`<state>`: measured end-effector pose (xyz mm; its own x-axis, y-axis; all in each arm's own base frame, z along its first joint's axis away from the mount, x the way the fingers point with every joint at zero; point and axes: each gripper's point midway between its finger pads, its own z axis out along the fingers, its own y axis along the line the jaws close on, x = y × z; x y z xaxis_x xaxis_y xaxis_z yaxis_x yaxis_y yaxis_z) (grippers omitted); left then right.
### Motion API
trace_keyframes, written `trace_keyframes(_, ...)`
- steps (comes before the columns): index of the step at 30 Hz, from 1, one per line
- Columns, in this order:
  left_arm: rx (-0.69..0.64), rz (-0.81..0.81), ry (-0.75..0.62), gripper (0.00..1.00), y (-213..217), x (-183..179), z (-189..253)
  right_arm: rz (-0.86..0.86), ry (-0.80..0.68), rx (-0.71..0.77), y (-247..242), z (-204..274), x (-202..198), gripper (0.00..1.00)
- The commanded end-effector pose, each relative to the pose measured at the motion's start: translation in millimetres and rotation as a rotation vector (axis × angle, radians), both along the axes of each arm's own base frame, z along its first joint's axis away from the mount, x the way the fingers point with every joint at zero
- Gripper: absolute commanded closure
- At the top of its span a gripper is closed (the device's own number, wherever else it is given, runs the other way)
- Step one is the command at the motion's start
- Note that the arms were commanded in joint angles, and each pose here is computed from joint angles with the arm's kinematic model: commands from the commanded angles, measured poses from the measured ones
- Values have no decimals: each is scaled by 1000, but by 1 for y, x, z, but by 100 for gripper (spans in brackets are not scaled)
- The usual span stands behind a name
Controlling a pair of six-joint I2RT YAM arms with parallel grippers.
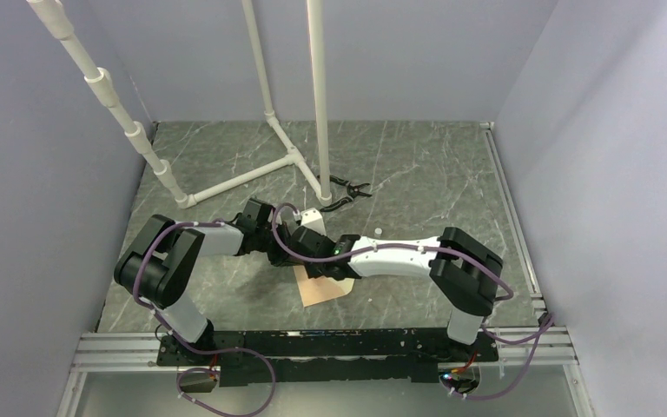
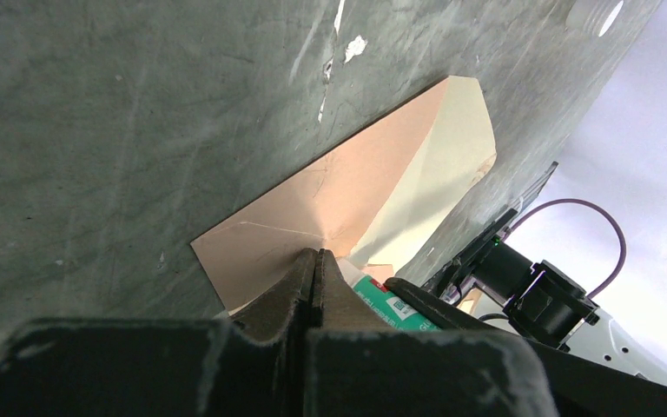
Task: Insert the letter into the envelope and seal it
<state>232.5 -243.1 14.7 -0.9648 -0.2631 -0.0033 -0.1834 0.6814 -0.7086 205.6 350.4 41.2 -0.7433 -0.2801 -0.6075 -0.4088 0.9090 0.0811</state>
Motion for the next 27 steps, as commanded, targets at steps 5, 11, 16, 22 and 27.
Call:
trace_keyframes(5, 204, 18, 79, 97, 33, -24, -45, 114, 12, -33, 2, -19, -17, 100)
trace_keyframes(11, 208, 10, 74, 98, 34, -25, -45, 157, 52, -55, -8, -22, -47, 100)
trace_keyframes(16, 210, 6, 76, 97, 35, -27, -47, 96, 66, -73, -19, -30, -48, 100)
trace_keyframes(22, 212, -1, 78, 98, 37, -29, -47, 15, 47, -106, -25, -33, -23, 100)
trace_keyframes(27, 213, -3, 77, 97, 37, -30, -47, 9, 8, -139, -21, -28, 0, 100)
